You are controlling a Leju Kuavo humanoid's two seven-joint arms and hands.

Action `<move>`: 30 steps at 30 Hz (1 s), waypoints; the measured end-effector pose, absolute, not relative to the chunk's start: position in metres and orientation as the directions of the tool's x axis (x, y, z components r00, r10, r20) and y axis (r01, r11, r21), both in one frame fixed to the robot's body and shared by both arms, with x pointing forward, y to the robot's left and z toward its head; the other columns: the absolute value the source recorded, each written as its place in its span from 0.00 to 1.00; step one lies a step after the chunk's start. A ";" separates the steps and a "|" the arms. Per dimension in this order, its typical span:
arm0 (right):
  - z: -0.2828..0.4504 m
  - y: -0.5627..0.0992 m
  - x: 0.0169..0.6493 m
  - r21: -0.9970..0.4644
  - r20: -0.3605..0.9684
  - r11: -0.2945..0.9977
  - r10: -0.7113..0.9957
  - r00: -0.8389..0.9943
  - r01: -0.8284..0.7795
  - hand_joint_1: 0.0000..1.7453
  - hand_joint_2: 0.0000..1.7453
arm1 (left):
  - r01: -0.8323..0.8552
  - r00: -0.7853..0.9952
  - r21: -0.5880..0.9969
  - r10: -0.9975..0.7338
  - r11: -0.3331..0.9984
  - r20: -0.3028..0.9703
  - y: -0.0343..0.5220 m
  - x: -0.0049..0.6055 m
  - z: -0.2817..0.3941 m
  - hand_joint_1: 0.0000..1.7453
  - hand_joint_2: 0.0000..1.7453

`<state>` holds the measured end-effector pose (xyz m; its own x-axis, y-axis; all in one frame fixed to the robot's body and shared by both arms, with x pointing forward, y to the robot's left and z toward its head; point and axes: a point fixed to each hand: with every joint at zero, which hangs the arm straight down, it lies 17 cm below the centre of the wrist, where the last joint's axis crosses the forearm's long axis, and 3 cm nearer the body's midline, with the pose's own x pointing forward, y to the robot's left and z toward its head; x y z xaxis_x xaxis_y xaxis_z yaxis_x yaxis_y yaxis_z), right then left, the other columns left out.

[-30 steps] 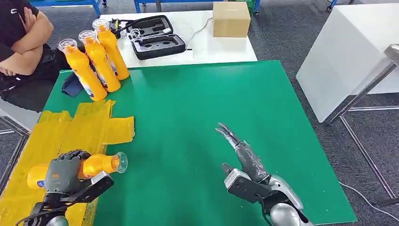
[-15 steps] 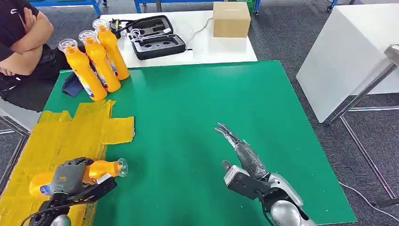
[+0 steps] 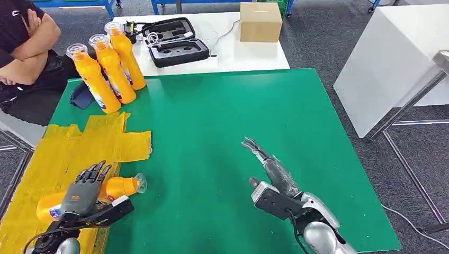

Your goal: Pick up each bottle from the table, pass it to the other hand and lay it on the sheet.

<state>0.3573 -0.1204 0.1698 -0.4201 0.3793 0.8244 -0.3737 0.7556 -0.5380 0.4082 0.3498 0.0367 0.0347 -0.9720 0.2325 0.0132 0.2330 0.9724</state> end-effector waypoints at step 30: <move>0.173 -0.120 0.351 -0.548 0.807 0.762 0.371 -0.460 -0.346 0.00 0.00 | -0.133 -0.173 0.796 -0.805 0.591 0.568 0.316 0.411 0.107 0.00 0.00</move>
<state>0.3510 -0.1199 0.1734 -0.4598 0.3714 0.8066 -0.3460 0.7616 -0.5479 0.4106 0.3158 0.1072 -0.1727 -0.8046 0.5681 -0.1333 0.5906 0.7959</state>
